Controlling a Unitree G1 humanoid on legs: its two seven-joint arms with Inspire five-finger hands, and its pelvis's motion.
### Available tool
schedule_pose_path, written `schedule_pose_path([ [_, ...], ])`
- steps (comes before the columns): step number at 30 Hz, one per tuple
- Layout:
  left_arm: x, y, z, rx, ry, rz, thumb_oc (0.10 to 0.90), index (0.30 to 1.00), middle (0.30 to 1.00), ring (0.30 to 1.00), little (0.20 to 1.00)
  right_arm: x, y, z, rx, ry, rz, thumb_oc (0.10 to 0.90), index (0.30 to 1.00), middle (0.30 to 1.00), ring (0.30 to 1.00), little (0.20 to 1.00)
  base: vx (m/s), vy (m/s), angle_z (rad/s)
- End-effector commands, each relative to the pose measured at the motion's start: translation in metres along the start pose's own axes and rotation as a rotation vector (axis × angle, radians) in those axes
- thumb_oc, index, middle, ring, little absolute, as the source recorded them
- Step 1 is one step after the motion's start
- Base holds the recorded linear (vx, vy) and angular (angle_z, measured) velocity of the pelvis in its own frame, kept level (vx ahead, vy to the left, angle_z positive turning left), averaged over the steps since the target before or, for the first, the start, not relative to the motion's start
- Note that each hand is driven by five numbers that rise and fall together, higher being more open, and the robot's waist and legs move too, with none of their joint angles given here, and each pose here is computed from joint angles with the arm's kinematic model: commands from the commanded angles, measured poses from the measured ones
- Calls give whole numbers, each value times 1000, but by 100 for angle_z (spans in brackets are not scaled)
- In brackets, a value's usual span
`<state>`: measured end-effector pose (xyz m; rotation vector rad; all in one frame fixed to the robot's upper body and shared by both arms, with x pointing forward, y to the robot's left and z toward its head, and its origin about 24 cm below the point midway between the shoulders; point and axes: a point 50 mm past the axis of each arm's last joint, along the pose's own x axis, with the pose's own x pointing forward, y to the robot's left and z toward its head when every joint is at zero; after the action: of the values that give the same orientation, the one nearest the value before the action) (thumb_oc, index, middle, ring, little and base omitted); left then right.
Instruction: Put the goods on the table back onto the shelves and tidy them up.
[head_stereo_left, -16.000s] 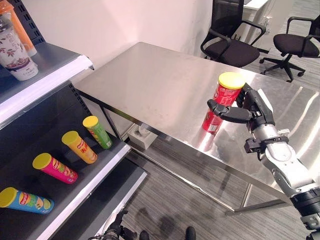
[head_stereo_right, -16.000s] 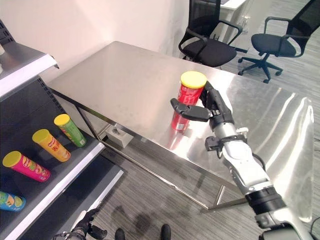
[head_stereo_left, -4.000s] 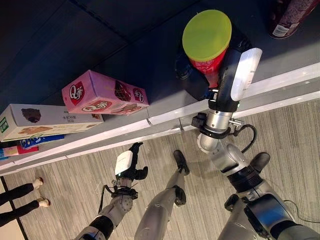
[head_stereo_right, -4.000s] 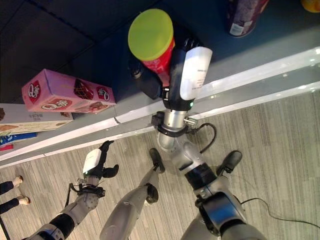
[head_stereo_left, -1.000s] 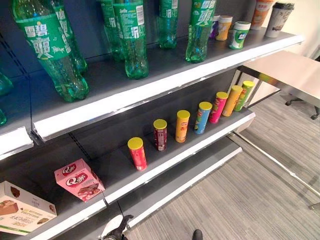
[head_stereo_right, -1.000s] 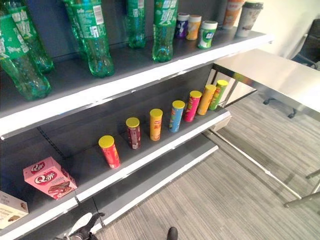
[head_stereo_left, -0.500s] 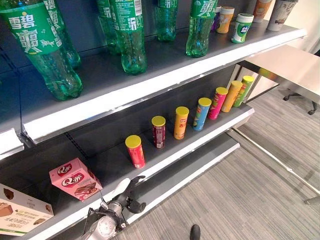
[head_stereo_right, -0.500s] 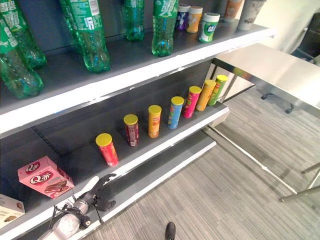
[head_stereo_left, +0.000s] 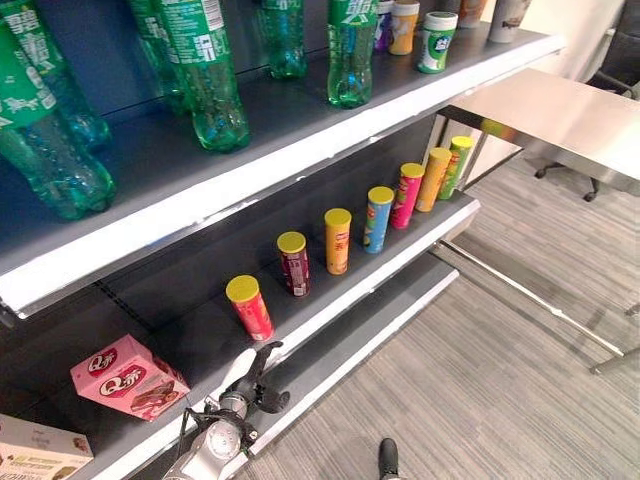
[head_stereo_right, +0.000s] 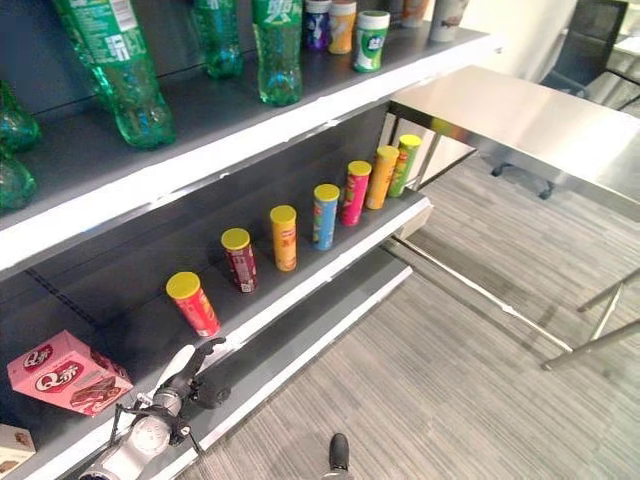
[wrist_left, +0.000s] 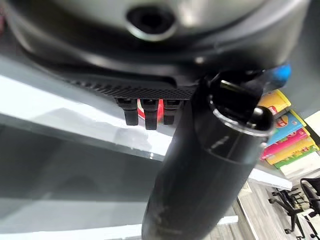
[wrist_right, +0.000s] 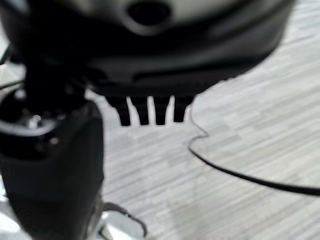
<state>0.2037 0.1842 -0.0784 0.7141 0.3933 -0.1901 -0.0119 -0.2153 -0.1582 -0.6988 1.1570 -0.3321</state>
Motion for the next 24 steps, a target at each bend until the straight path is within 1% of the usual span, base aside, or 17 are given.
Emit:
schedule_pose_path([
  [1,25,34,36,-41,-135,167,800,900,900,900,900,-2,-8,3,23,-62,-80,800,900,900,900,900,54,-62,-7],
  [5,27,33,35,-40,-123,174,800,900,900,900,900,-2,-9,3,17,-71,-88,800,900,900,900,900,30,-46,-10],
  [15,38,41,36,-26,-87,255,800,900,900,900,900,-1,-13,10,18,-128,-107,800,900,900,900,900,19,-43,-7],
  [24,41,45,36,-23,-74,284,800,900,900,900,900,-3,-13,5,-1,-124,-116,800,900,900,900,900,22,-27,-10],
])
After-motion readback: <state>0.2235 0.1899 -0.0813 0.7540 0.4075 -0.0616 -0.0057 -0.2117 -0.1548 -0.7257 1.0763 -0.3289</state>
